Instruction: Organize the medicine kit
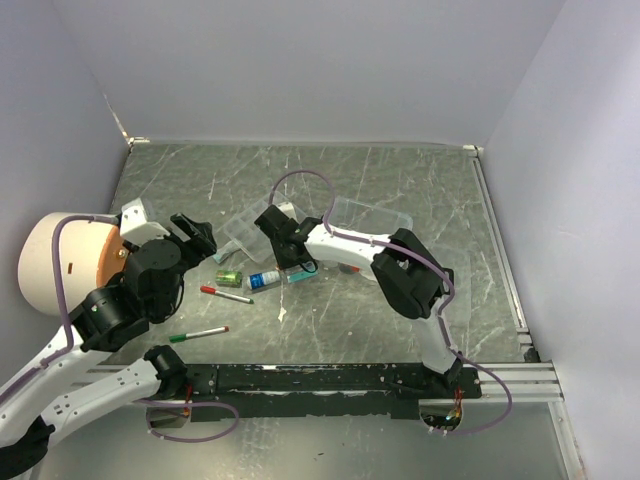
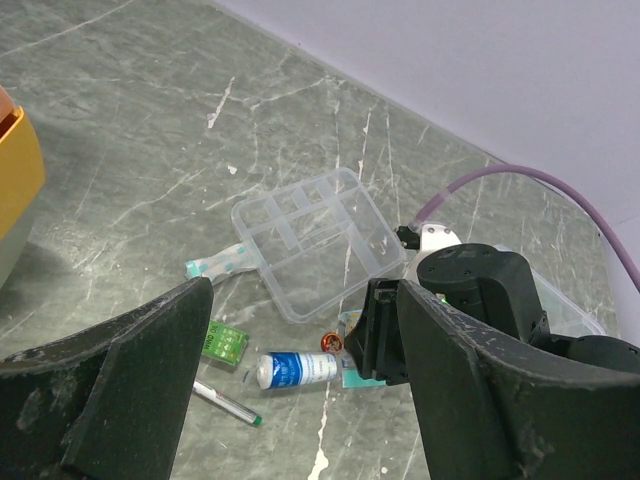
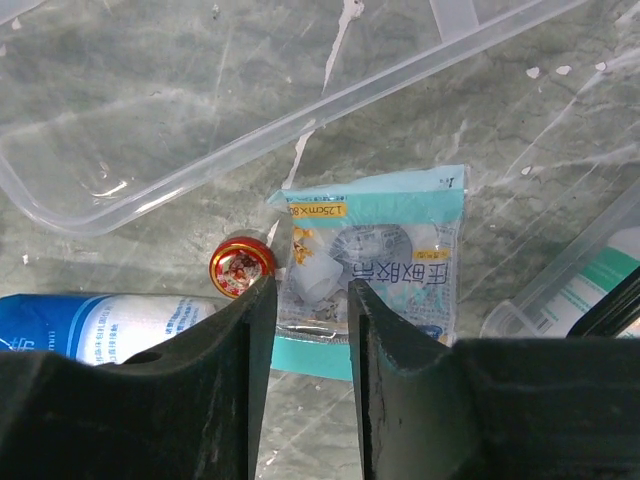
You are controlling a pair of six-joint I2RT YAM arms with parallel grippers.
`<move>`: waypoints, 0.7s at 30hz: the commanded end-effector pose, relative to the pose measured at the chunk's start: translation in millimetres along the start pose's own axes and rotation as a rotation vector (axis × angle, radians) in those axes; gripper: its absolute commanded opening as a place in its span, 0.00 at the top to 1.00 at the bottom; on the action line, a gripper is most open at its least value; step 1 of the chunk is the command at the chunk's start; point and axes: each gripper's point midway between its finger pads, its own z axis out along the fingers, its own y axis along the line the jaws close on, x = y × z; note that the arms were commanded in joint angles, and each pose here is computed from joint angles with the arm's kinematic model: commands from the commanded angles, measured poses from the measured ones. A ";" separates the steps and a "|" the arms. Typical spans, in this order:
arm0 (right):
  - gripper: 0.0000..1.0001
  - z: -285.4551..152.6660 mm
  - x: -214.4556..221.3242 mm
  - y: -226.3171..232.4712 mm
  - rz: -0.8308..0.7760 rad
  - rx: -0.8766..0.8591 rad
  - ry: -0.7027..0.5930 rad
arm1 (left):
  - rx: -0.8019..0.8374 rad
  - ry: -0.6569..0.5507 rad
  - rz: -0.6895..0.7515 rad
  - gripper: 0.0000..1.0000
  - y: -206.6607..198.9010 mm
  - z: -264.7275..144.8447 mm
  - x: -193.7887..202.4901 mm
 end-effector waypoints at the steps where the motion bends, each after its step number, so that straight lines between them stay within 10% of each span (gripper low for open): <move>1: 0.63 9.8 6.8 -9.9 -0.022 0.064 0.015 | 0.005 0.003 0.003 0.15 -0.4 -0.3 -0.1; 11: 0.74 7.3 -4.7 -21.4 -0.069 0.129 -0.029 | 0.019 -0.027 -0.025 0.15 4.0 -7.0 -10.9; 21: 0.58 20.2 1.8 -16.7 -0.123 0.099 -0.028 | 0.005 -0.016 -0.005 0.15 3.2 -4.0 -7.3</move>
